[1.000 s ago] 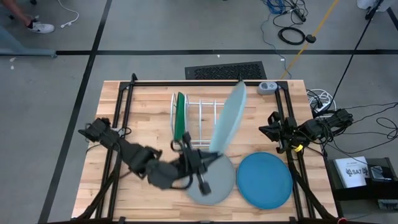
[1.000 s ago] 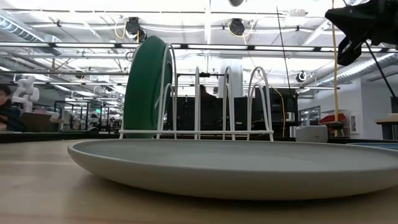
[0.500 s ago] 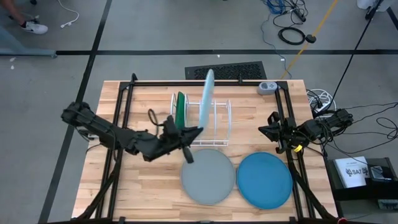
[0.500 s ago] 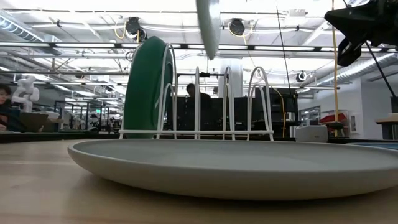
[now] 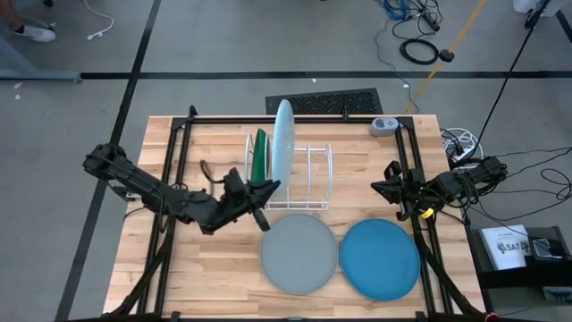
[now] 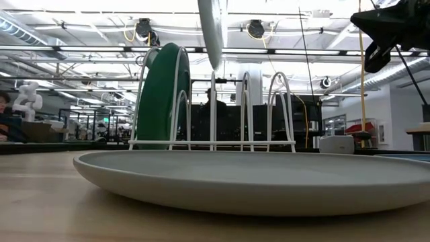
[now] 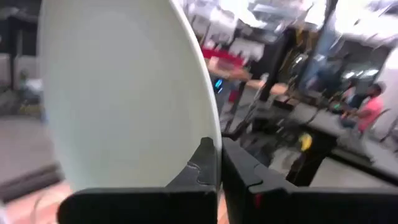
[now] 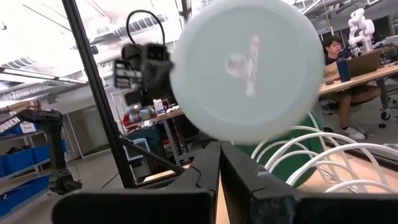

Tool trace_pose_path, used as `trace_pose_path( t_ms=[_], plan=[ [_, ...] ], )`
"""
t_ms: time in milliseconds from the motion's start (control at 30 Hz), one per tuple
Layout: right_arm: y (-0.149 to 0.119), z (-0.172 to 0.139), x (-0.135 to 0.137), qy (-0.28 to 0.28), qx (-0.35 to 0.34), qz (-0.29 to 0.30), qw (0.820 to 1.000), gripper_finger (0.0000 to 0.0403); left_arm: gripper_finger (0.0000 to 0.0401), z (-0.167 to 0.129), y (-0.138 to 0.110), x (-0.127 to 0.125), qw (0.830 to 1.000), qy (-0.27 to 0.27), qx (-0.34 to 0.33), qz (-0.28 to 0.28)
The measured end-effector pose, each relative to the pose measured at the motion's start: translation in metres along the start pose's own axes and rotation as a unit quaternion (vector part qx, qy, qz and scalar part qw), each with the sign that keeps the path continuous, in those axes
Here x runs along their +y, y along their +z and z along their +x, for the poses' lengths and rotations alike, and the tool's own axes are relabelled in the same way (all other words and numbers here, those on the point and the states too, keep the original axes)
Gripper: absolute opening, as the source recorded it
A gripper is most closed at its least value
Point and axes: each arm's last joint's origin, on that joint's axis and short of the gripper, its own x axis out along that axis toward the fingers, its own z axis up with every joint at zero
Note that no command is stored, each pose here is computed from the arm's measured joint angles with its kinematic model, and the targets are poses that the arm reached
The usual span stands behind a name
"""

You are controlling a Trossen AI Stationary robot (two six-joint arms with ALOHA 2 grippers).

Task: Sort dishes
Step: Put the light blue plate in the dish rack

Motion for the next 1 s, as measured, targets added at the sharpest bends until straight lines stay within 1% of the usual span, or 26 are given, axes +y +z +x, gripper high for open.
trace_pose_path(
  t_ms=[100,167,233,333,633,800,1000],
  plan=[
    [0.000,0.000,0.000,0.000,0.001,-0.001,1.000,0.0009,0.0000,-0.008,0.012,-0.006,0.999,-0.015,-0.033,0.006],
    [0.000,0.000,0.000,0.000,0.001,-0.001,1.000,0.0009,0.0000,-0.012,0.013,-0.006,0.999,-0.008,-0.027,0.018],
    [0.000,0.000,0.000,0.000,0.001,-0.002,1.000,0.0009,0.0000,-0.012,0.008,-0.005,1.000,0.008,-0.013,0.022],
    [0.000,0.000,0.000,0.000,0.000,-0.002,1.000,0.0009,0.0000,-0.011,0.003,-0.004,1.000,0.007,0.003,0.021],
    [0.000,0.000,0.000,0.000,-0.002,-0.001,1.000,0.0009,0.0000,-0.002,-0.010,0.005,0.999,0.033,0.038,0.019],
    [0.000,0.000,0.000,0.000,-0.002,-0.001,1.000,0.0009,0.0000,0.010,-0.021,0.010,0.997,0.052,0.049,0.028],
    [0.000,0.000,0.000,0.000,-0.002,-0.001,1.000,0.0009,0.0000,0.026,-0.035,0.020,0.995,0.084,0.058,0.009]
  ],
)
